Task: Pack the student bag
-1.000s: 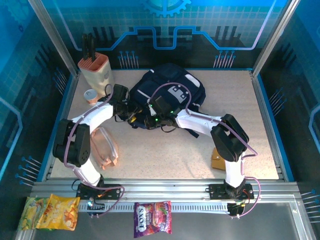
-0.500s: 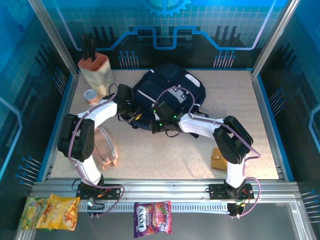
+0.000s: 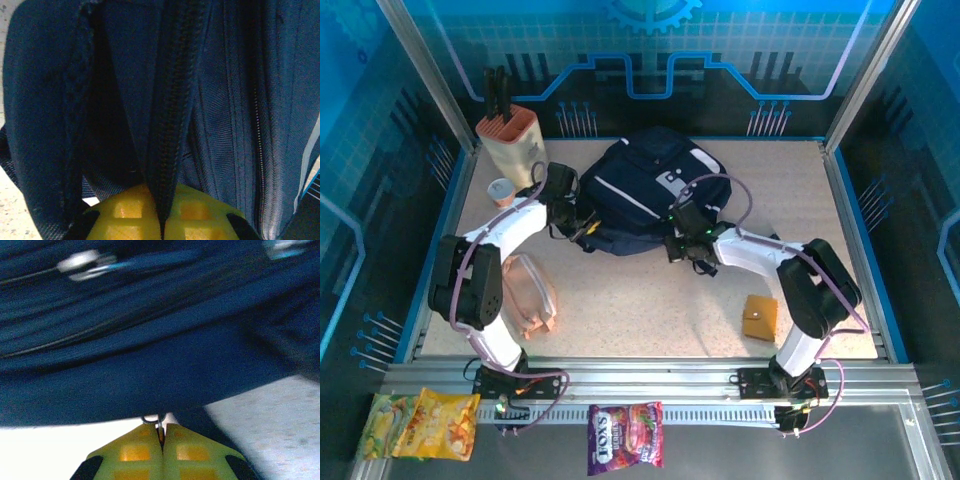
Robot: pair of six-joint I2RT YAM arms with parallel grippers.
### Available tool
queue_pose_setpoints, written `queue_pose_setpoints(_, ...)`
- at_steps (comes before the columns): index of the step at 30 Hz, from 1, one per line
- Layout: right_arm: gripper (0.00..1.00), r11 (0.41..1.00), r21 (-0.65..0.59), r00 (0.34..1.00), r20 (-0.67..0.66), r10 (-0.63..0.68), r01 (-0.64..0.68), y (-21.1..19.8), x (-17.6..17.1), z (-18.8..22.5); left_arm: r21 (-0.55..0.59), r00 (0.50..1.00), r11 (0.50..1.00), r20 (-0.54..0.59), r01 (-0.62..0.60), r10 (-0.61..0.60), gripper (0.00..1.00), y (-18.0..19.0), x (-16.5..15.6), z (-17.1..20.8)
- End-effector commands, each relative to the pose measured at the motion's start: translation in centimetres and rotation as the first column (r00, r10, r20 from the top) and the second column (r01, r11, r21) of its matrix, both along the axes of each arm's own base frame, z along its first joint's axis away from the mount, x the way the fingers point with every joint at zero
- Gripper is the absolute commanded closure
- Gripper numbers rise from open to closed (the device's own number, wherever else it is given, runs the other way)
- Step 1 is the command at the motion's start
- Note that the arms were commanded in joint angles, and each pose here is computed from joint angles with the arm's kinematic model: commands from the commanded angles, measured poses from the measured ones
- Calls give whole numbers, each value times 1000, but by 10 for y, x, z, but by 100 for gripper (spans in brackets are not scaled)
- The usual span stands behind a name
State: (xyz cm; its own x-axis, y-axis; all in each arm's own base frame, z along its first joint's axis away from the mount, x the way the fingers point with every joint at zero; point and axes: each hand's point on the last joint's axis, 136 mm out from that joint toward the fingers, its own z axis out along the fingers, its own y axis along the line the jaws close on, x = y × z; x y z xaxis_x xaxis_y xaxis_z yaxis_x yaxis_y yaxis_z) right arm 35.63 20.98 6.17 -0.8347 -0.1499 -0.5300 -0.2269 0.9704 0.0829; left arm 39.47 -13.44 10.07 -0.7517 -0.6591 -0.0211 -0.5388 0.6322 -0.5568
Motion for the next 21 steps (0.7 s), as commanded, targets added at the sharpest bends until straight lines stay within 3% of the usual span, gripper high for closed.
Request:
queue_pose_setpoints(1,94,990,-92,993,51,-104,109,-46,21,4,22,998,1000,59,7,-8,100,16,0,25)
queue_pose_setpoints(7,86,962,-109,968,57,-244,249,-79,46,5,-11,999,999,23,44,-44,100,8,-17,17)
queue_pose_setpoints(10,78,954,-102,959,65,-276,282,-85,45,11,35,996,995,2,92,-93,98,2,-29,17)
queue_pose_setpoints(13,71,952,-63,953,52,-297,300,-89,39,16,8,990,990,-14,141,-141,88,-12,-38,17)
queue_pose_setpoints(15,63,962,-16,962,50,-270,271,-83,33,22,9,983,983,-9,182,-181,77,-20,-42,21)
queue_pose_setpoints(17,54,970,44,969,62,-240,237,-77,26,31,53,972,971,13,232,-233,60,-22,-42,27)
queue_pose_setpoints(21,40,964,173,970,104,-221,201,-75,10,55,167,929,925,89,341,-359,45,-26,-36,47)
